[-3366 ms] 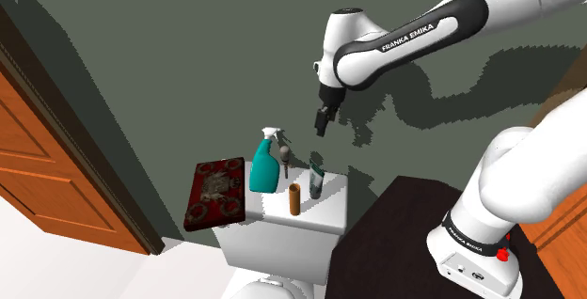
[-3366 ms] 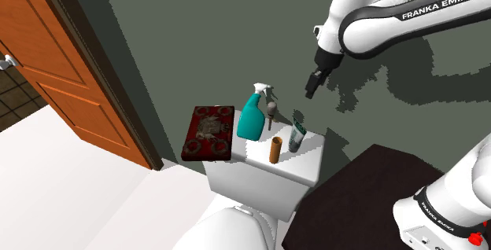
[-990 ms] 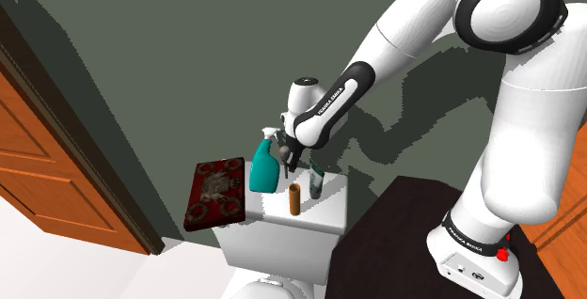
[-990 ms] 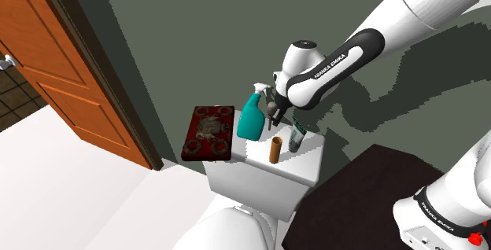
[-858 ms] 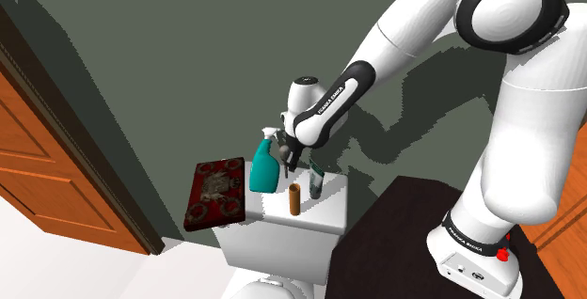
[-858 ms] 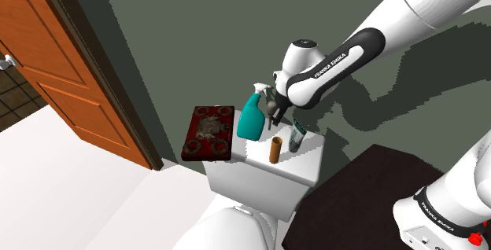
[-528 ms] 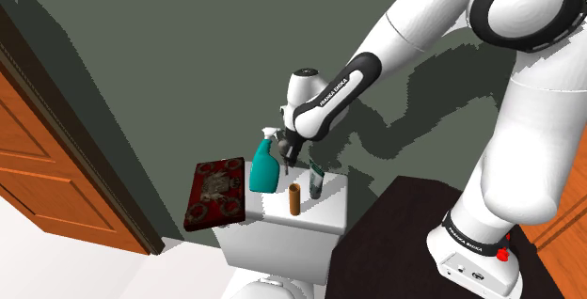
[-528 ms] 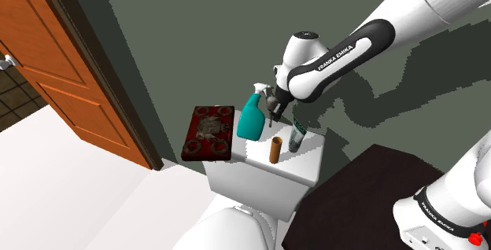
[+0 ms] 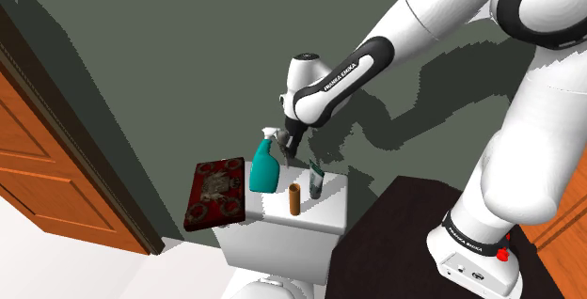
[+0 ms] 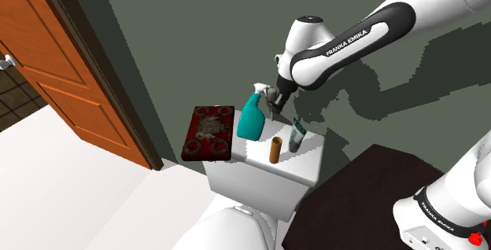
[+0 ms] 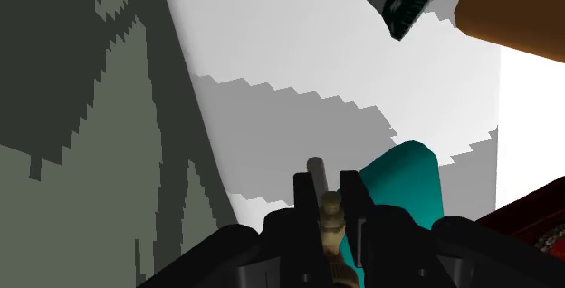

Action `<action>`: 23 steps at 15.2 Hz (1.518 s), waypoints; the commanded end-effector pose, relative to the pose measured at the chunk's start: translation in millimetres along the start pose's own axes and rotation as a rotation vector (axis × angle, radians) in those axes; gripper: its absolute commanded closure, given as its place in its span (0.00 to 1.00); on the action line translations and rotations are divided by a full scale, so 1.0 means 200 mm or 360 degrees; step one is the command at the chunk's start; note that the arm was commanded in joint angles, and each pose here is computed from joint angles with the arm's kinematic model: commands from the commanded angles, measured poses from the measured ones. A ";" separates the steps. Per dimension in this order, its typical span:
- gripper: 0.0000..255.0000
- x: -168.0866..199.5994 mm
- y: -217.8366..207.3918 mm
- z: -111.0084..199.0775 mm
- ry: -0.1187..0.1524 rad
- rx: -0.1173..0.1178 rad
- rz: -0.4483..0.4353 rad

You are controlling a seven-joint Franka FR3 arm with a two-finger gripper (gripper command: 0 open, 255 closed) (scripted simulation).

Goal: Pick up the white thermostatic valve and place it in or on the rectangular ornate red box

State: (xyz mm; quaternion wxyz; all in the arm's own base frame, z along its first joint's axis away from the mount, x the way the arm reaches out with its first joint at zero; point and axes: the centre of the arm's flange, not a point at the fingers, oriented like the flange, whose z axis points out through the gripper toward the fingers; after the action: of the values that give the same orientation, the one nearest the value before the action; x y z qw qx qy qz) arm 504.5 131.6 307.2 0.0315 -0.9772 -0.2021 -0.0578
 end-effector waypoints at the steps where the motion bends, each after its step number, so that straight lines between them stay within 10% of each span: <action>1: 1.00 0.01 0.00 -0.05 -0.0001 0.0000 0.0000; 9: 1.00 0.03 -0.01 -0.25 -0.0001 0.0000 0.0000; 23: 1.00 0.76 -0.56 -0.13 -0.0001 0.0000 0.0000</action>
State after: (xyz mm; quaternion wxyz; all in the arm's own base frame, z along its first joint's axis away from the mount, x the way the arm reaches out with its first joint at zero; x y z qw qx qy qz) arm 588.5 282.0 355.8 0.0316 -0.9770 -0.2027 -0.0575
